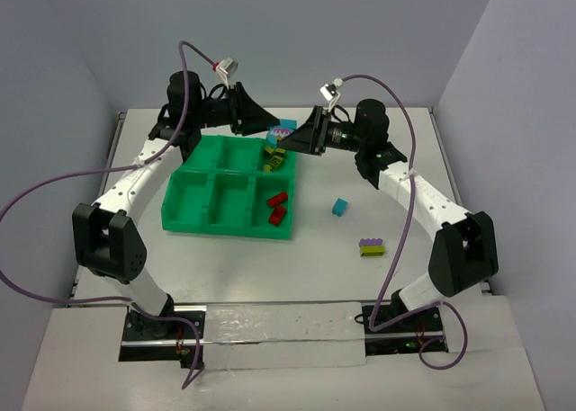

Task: Sort the legos into containers by color

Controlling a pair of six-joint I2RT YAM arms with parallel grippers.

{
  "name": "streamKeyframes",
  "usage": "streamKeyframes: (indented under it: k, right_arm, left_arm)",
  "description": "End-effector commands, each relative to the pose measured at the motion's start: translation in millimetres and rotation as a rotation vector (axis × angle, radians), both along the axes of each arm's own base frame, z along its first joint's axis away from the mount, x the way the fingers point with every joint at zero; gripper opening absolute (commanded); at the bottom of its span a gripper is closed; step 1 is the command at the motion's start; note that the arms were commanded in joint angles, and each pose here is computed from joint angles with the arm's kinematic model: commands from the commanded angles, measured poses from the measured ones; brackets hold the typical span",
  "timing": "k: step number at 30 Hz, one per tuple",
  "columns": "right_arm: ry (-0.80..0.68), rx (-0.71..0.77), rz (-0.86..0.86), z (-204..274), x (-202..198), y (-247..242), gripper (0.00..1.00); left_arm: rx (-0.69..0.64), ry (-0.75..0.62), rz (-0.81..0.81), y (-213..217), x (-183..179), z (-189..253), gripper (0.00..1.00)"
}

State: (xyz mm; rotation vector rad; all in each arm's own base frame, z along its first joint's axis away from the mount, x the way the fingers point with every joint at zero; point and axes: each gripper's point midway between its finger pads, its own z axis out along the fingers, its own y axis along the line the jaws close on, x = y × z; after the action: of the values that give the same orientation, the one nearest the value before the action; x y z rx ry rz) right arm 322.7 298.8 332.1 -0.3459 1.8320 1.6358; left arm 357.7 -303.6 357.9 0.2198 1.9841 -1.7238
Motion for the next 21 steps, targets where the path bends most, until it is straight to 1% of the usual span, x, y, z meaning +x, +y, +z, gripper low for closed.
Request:
streamKeyframes:
  k: [1,3,4,7,9,16,18,19,21]
  right_arm:
    - [-0.126,0.09,0.076,41.5,-12.4,10.6,0.47]
    - [-0.125,0.096,0.08,42.3,-13.6,11.1,0.41]
    - [-0.125,0.102,0.087,43.4,-15.3,11.6,0.41]
    - [-0.114,0.121,0.106,45.3,-19.1,12.6,0.48]
    - [-0.107,0.123,0.108,44.5,-18.9,13.2,0.57]
    - [-0.089,0.126,0.101,42.6,-15.5,14.3,0.58]
    - [-0.085,0.126,0.101,41.2,-14.7,14.2,0.56]
    - [-0.085,0.128,0.098,41.4,-14.9,14.5,0.51]
    - [-0.081,0.132,0.092,40.1,-14.5,14.0,0.36]
  left_arm:
    - [-0.022,-0.069,-0.015,0.7,-10.8,19.3,0.0]
    - [-0.022,-0.07,-0.016,0.7,-11.1,19.3,0.0]
    - [-0.021,-0.07,-0.015,0.7,-10.8,18.7,0.0]
    - [-0.018,-0.069,-0.013,0.9,-10.4,17.4,0.0]
    - [-0.019,-0.074,-0.014,1.0,-10.8,18.6,0.0]
    - [-0.013,-0.082,-0.008,1.6,-10.8,19.4,0.0]
    - [-0.013,-0.084,-0.007,2.3,-10.6,19.8,0.0]
    - [-0.013,-0.084,-0.007,2.3,-10.6,19.6,0.0]
    - [-0.012,-0.085,-0.007,2.4,-10.9,19.4,0.0]
